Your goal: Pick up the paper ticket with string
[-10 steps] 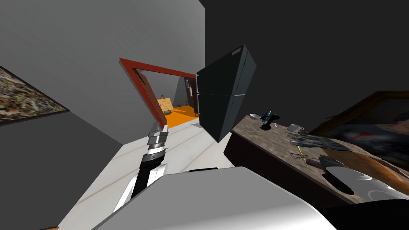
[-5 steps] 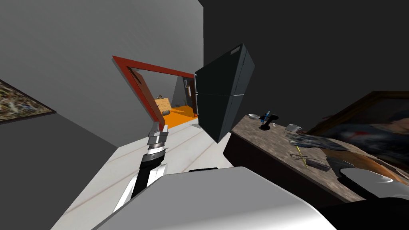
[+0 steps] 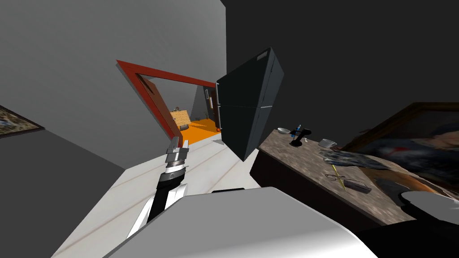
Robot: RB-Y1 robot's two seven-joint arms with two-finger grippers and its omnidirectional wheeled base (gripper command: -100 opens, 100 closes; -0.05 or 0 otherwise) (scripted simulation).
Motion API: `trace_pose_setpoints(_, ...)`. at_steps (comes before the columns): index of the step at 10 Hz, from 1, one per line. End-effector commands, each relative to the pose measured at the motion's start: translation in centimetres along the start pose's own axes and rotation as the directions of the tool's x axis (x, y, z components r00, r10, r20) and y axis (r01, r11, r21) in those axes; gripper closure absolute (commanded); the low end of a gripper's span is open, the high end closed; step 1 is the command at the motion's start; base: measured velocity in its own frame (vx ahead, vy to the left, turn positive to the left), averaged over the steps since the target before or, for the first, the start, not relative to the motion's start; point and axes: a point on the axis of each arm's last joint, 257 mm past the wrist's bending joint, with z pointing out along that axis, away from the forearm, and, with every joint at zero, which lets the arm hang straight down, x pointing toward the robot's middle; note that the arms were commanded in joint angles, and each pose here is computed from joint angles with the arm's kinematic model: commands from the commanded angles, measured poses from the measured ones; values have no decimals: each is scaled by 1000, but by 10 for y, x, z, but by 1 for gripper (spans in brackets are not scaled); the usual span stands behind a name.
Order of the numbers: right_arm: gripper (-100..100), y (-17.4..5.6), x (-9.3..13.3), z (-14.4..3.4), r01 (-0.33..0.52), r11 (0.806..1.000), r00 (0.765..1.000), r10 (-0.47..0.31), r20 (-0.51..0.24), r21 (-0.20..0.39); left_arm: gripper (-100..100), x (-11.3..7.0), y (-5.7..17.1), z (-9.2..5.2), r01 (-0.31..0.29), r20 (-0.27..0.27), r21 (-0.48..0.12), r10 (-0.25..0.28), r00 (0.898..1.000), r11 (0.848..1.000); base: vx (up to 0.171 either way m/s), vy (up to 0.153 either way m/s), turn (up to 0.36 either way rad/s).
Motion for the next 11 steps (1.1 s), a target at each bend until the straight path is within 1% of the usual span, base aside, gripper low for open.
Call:
trace_pose_setpoints(1, -100, 4, 7, -4, 36, 999, 999, -36, 10, -26, 0, 0, 0, 0, 0, 0, 0, 0, 1000, 1000, 39, -25, -37)
trace_pose_setpoints(2, -100, 8, 14, -7, 70, 996, 997, -69, 20, -49, 0, 0, 0, 0, 0, 0, 0, 0, 1000, 1000, 70, -34, -58)
trace_pose_setpoints(3, -100, 8, 13, -7, 70, 996, 997, -69, 22, -50, 0, 0, 0, 0, 0, 0, 0, 0, 1000, 1000, 61, -26, -20)
trace_pose_setpoints(5, -100, 17, 25, -13, 128, 987, 991, -124, 46, -96, 0, 0, 0, 0, 0, 0, 0, 0, 1000, 1000, 62, -35, -41)
trace_pose_setpoints(7, -100, 28, 32, -21, 168, 975, 984, -158, 81, -146, 0, 0, 0, 0, 0, 0, 0, 0, 1000, 1000, 94, -67, -48)
trace_pose_setpoints(8, -100, 30, 29, -21, 169, 974, 984, -156, 91, -152, 0, 0, 0, 0, 0, 0, 0, 0, 1000, 1000, 70, -40, -12)
trace_pose_setpoints(9, -100, 36, 32, -25, 181, 968, 981, -164, 107, -175, 0, 0, 0, 0, 0, 0, 0, 0, 1000, 1000, 63, -22, -23)
trace_pose_setpoints(10, -100, 37, 31, -26, 182, 967, 980, -163, 114, -179, 0, 0, 0, 0, 0, 0, 0, 0, 1000, 1000, 47, -14, -15)
trace_pose_setpoints(11, -100, 45, 31, -30, 190, 960, 977, -164, 139, -207, 0, 0, 0, 0, 0, 0, 0, 0, 1000, 1000, 58, -15, -19)
